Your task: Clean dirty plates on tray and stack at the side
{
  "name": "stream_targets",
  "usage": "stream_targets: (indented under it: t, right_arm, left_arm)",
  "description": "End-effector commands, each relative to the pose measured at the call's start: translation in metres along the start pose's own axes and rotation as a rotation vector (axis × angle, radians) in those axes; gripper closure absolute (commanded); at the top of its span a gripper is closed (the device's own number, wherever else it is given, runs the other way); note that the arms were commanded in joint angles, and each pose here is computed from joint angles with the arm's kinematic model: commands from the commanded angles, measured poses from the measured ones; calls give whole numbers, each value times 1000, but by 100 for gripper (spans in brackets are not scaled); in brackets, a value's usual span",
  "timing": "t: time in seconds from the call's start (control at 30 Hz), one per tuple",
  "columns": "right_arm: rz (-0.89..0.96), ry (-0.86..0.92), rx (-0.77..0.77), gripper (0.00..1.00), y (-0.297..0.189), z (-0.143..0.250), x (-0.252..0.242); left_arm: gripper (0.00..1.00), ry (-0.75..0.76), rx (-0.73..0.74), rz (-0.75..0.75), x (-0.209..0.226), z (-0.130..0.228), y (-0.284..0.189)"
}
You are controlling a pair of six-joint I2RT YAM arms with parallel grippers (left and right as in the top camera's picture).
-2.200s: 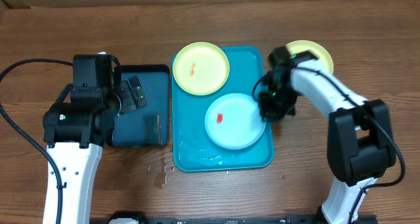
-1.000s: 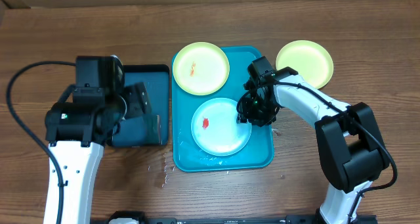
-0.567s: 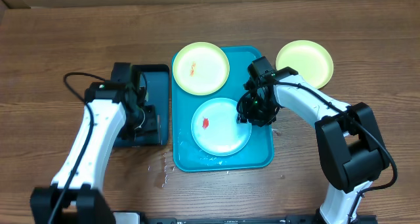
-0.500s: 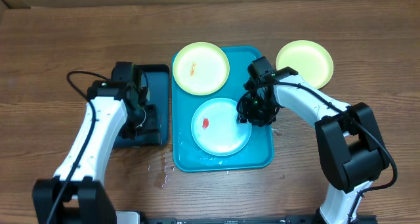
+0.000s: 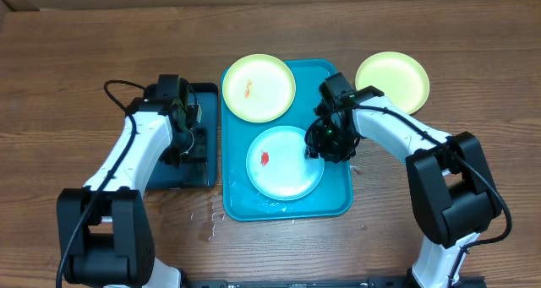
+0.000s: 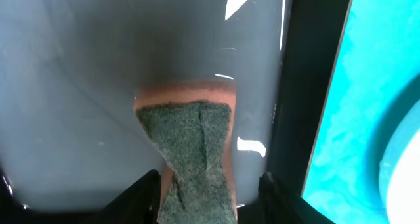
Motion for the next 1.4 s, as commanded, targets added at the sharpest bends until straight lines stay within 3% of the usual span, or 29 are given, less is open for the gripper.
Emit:
stream_targets:
  t: [0.0,0.83,0.93,1.03,1.13,1.37]
  right_arm:
    - [24,-4,-5,49,-1,2,-2]
    - [24,-4,-5,49,-1,2,-2]
    - [24,-4,-4,48,-1,2,-2]
    - [24,-3,-4,48,-1,2,-2]
    - [25,-4,-4,44,-1,2,-2]
    - [37,-12,-54,45,-2,-6,-3]
  left_arm:
    - [46,35,6,-56,4,-2,7]
    - [48,21,0,-53,10,11,36]
    - [54,13,-4,-48,10,13,39]
    - [75,13,-8,-48,10,12,40]
    - [86,13,-24,-47,9,10,39]
    - [95,-33,-126,-18,16,-20,14]
Point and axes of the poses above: each gripper's point midway between its finger pads, its own y axis out along the fingers, its own x axis along the line the jaws close on, z = x × y, the point moved 9 cm from there along -y, back along the fingers, and after that the axes turned 10 degrees about -y, right-handed, at the moved point
